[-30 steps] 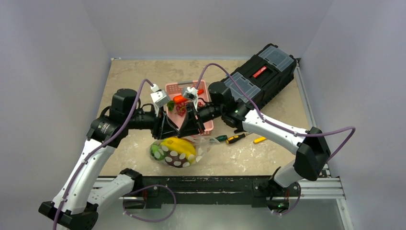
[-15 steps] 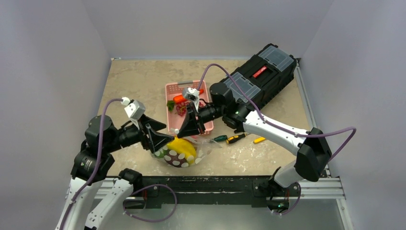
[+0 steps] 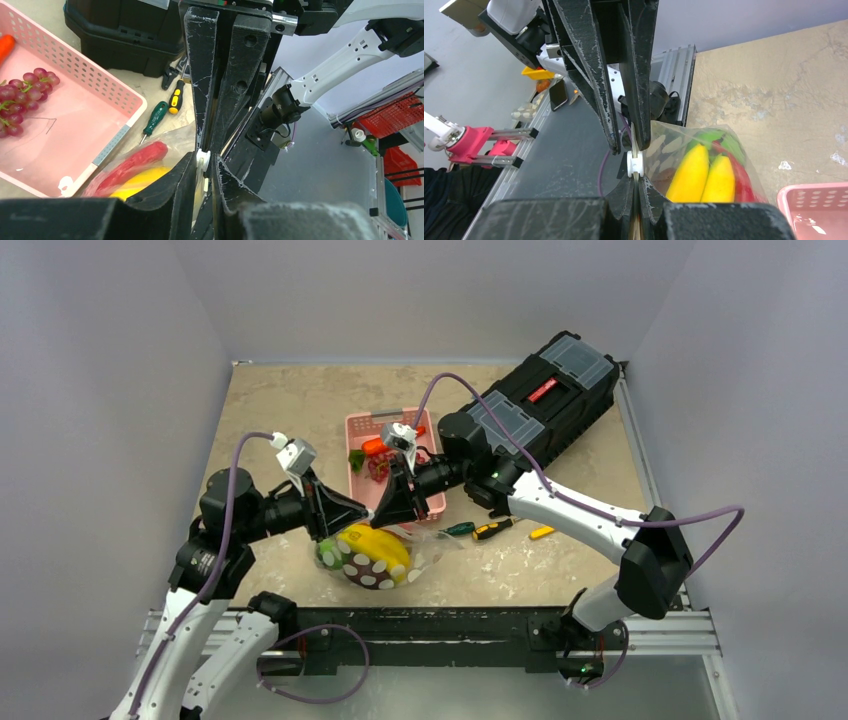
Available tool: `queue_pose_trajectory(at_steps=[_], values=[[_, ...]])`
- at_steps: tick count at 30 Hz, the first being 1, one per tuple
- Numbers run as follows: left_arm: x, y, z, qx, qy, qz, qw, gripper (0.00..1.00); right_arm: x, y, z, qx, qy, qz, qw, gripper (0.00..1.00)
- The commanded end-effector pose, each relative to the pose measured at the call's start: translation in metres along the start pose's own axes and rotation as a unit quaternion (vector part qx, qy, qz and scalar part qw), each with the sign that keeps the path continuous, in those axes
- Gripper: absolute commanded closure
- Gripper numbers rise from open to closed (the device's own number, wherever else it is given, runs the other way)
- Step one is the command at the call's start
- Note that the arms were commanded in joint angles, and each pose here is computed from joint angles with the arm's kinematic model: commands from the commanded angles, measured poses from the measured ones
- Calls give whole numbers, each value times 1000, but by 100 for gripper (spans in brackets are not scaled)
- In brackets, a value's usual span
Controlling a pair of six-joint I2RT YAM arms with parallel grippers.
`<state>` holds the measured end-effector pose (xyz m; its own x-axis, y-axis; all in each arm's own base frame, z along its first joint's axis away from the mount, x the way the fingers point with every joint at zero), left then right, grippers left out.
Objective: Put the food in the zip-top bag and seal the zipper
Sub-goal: Zip the zipper food storage bag at the center of the board.
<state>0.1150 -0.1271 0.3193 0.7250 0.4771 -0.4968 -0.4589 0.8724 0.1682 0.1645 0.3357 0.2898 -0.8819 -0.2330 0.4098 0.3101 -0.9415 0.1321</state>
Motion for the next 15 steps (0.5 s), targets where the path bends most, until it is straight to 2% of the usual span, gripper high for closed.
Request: queue_pose_trajectory(at_steps=[1,5,7,9,15], values=[[-4,-1,5,-15,-5,-20,1000,85,17,4,19,-21,48,20,998,100],[-3,-2,2,-6,-2,-21,1000,85,17,4,20,-23,48,23,998,100],[-1,-1,0,-2,-2,-19,1000,90,18,4,20,-24,48,24,998,100],[-1,-1,-2,0,-1,-16,1000,100,18,4,21,-25,48,23,998,100],[3,1,-5,-13,-4,1,1000,100,13,4,20,-27,38,-1,999,100]])
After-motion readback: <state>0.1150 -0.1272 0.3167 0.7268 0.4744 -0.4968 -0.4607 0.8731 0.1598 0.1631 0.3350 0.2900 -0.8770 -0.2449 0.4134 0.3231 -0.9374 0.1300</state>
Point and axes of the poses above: each gripper's point midway between its finger pads, its own y axis back along the fingers, its own x axis along the line the jaws close on, z = x × y, the point moved 7 cm from there along y, back along the fingers, and after that the axes turned 1 degree about y, right-handed, at the moved point
